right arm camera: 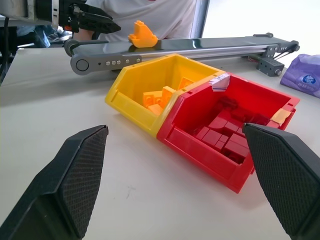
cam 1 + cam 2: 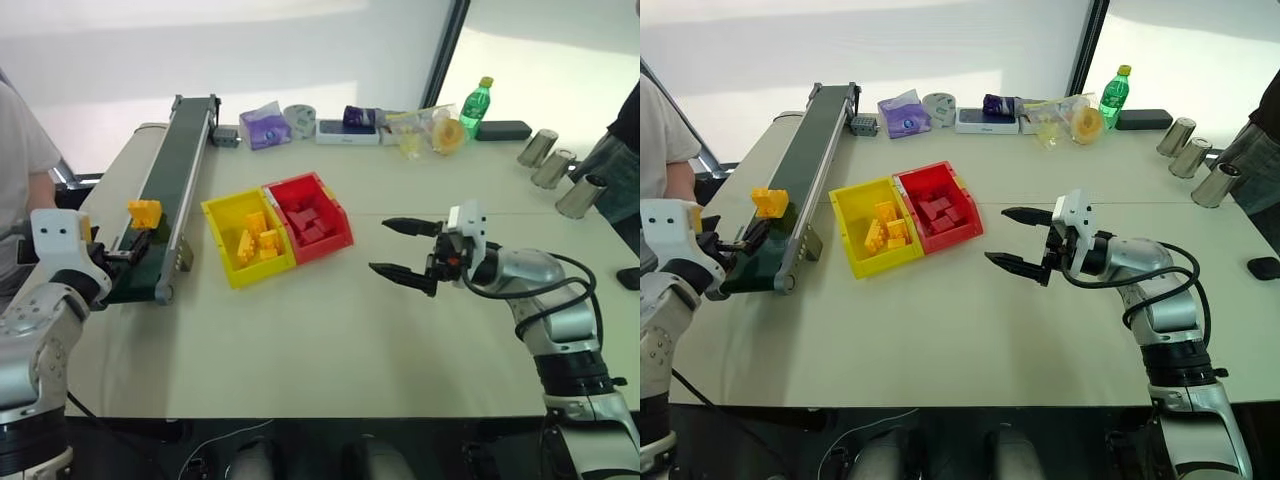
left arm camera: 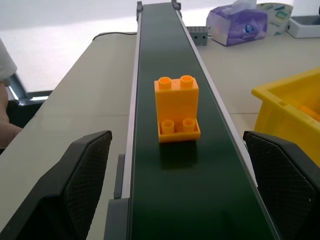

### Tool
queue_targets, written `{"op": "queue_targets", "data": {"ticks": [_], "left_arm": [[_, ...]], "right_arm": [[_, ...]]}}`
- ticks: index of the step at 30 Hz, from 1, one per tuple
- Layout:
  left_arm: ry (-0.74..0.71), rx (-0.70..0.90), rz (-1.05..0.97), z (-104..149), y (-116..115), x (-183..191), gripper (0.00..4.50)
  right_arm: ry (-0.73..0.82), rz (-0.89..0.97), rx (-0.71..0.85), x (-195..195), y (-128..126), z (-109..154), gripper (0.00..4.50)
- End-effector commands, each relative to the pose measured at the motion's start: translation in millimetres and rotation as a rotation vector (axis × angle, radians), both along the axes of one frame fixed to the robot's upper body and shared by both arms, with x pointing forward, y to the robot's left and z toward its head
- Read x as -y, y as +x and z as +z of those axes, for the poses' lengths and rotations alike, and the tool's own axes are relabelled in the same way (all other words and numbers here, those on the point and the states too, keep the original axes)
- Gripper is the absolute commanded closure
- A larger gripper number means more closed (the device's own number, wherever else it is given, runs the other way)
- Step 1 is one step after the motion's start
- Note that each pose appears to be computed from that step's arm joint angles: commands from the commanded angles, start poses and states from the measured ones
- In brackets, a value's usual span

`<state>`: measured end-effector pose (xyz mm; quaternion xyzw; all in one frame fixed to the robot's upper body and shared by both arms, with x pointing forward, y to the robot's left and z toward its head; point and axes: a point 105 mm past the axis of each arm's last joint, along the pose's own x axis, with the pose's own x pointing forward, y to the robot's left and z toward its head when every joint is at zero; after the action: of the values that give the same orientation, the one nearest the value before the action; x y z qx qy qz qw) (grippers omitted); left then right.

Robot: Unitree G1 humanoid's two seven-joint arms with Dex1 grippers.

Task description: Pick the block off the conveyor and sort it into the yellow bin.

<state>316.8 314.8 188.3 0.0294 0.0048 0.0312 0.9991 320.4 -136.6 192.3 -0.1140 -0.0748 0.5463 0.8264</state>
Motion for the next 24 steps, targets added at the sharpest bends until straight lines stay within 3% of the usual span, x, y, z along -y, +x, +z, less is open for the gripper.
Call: {"op": "queue_targets", "data": {"ticks": [1,6,7,10,13,14,20,24], "left_arm": [[0.014,0.03,-0.016,8.9,2.2,1.0,0.06],[0.011,0.019,-0.01,3.0,5.4,-0.7,0.06],[0.01,0.012,-0.02,0.6,5.5,0.9,0.29],[-0.017,0.015,-0.042,-2.2,6.4,5.7,1.39],[-0.018,0.017,-0.041,-2.1,6.2,6.3,3.02],[-0.021,0.013,-0.043,-2.7,5.8,6.8,3.21],[-0.021,0.132,-0.077,32.3,6.1,19.6,3.16],[-0.08,0.187,-0.197,54.2,15.8,53.1,3.16]], "right_arm": [[0.01,-0.005,0.052,3.0,-1.8,11.0,0.0],[0.009,-0.006,0.057,3.6,-1.5,12.9,0.0],[0.009,-0.007,0.058,4.0,-1.5,13.3,0.0],[0.009,-0.01,0.06,4.7,-1.5,14.1,0.0],[0.01,-0.012,0.062,4.5,-1.3,15.5,0.0],[0.01,-0.012,0.063,4.3,-1.2,15.9,0.0],[0.011,-0.013,0.065,1.0,-0.8,18.4,0.0],[0.015,-0.01,0.068,-2.0,-0.5,20.3,0.0]]}}
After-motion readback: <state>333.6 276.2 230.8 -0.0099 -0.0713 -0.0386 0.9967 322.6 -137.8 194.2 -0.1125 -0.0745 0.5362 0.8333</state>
